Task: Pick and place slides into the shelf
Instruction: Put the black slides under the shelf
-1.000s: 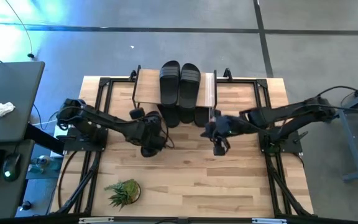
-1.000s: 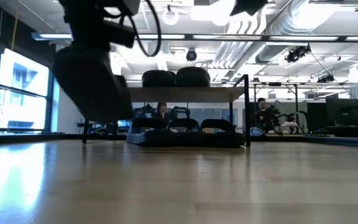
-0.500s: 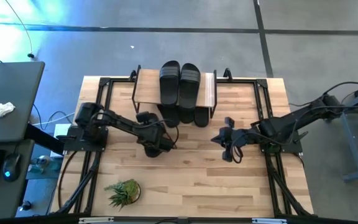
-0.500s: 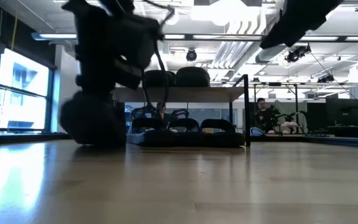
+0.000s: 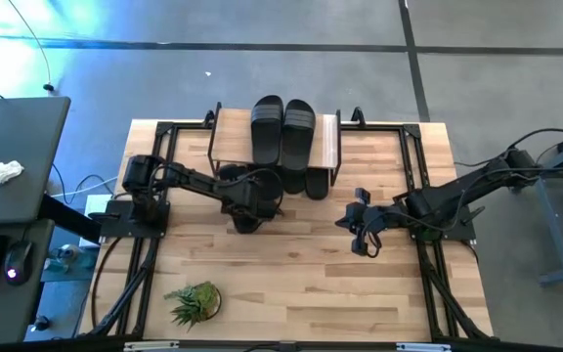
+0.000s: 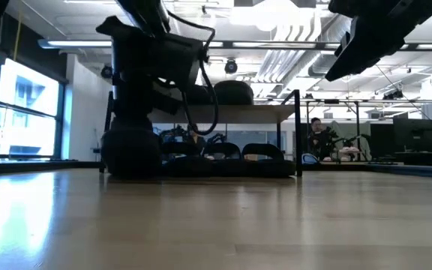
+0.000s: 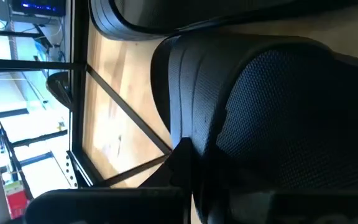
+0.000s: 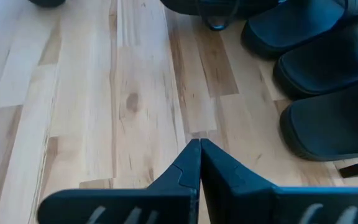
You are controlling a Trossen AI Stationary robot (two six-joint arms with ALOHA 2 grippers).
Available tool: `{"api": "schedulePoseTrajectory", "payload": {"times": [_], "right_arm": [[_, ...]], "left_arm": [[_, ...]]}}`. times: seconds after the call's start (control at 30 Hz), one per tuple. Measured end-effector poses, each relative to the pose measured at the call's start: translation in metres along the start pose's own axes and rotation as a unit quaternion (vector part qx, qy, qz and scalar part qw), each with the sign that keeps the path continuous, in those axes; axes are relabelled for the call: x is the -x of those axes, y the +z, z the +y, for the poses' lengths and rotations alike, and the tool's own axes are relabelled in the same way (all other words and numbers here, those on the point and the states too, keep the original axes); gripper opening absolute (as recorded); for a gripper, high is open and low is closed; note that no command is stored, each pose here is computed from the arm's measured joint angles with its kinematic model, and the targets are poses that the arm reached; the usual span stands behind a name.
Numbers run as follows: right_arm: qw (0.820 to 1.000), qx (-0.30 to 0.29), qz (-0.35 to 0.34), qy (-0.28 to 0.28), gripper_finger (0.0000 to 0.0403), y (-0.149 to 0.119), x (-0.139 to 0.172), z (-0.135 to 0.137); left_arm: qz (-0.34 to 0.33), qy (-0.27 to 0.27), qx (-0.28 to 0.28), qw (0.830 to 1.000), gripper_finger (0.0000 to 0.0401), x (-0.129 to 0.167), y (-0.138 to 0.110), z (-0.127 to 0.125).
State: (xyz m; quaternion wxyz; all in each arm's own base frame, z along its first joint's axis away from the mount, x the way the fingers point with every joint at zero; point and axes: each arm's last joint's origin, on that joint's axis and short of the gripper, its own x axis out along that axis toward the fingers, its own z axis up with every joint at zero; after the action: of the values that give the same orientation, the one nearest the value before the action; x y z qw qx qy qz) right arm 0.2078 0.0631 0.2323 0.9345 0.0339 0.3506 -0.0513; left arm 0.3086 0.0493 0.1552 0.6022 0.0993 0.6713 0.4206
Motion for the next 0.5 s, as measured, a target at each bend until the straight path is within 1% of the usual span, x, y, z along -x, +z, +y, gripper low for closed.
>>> {"api": "schedulePoseTrajectory", "payload": {"times": [0.1, 0.2, 0.37, 0.5], "right_arm": [[1.000, 0.000, 0.001, 0.002, 0.0000, 0.000, 0.000, 0.000], [1.000, 0.000, 0.002, 0.007, 0.0000, 0.000, 0.000, 0.000], [1.000, 0.001, 0.006, 0.012, 0.0000, -0.001, 0.000, 0.001], [1.000, -0.001, 0.008, 0.015, 0.0000, -0.001, 0.000, 0.001]], "left_arm": [[0.000, 0.013, 0.004, 1.000, 0.0002, -0.005, 0.003, 0.006], [-0.001, 0.027, -0.014, 1.000, 0.0002, -0.010, 0.006, 0.011], [-0.008, 0.037, -0.029, 0.999, 0.0002, -0.017, 0.012, 0.017], [-0.023, 0.070, -0.032, 0.997, 0.0003, -0.021, 0.016, 0.022]]}}
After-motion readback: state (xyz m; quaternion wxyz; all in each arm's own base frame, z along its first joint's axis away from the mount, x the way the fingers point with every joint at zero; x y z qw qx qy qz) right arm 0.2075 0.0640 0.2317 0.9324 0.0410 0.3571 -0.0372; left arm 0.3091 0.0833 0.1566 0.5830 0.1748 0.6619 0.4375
